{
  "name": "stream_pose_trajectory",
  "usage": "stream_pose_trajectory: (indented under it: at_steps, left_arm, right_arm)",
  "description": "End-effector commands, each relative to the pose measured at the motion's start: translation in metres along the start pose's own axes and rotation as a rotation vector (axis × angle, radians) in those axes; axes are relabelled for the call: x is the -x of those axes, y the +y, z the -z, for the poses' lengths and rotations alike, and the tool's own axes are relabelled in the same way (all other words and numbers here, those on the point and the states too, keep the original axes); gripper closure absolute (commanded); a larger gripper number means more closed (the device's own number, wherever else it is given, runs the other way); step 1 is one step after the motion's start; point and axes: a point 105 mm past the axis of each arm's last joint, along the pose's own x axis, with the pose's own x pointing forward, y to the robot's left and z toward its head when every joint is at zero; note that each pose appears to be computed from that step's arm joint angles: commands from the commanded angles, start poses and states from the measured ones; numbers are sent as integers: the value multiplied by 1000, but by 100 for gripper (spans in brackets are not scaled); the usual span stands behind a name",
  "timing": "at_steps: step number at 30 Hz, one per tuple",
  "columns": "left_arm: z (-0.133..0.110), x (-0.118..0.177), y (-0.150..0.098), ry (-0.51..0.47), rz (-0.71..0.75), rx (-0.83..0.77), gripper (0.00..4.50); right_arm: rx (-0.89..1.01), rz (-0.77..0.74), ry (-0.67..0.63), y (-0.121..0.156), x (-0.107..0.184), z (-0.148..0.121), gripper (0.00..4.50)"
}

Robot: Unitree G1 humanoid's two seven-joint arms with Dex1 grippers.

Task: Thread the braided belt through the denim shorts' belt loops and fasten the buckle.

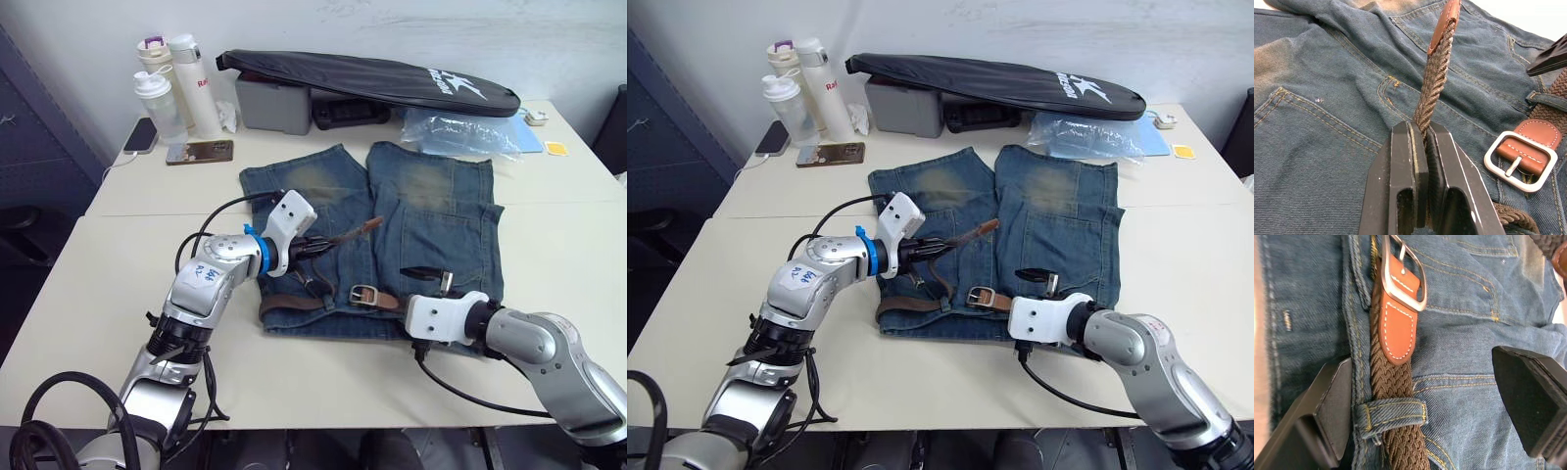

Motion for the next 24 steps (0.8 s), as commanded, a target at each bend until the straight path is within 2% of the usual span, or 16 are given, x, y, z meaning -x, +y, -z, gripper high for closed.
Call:
stream_pose_trajectory:
  at_steps: [1,3,6,10,11,17,19,24]
  left_arm:
    - [-11,3,2,-28,-11,-40,450]
    - [-9,5,4,-25,-24,-39,450]
    - [-8,6,5,-22,-33,-33,450]
    - [-7,6,4,-22,-36,-27,450]
    - [-7,5,4,-23,-35,-25,450]
    - [-7,3,2,-26,-31,-19,450]
    - [-7,3,1,-27,-28,-17,450]
    - [-7,3,-1,-39,-24,14,450]
  right_arm:
    - [-1,45,-25,-5,-1,-6,31]
    - [-29,50,-26,-4,-1,-5,84]
    - [-67,71,-27,-5,-1,-3,217]
    - [-74,85,-40,-7,-2,-6,427]
    - [-73,83,-44,-7,-2,-8,446]
    - [-74,79,-54,-5,-3,-11,446]
    - [-153,117,-50,-8,-2,-6,446]
    - [-527,270,-49,-17,0,8,446]
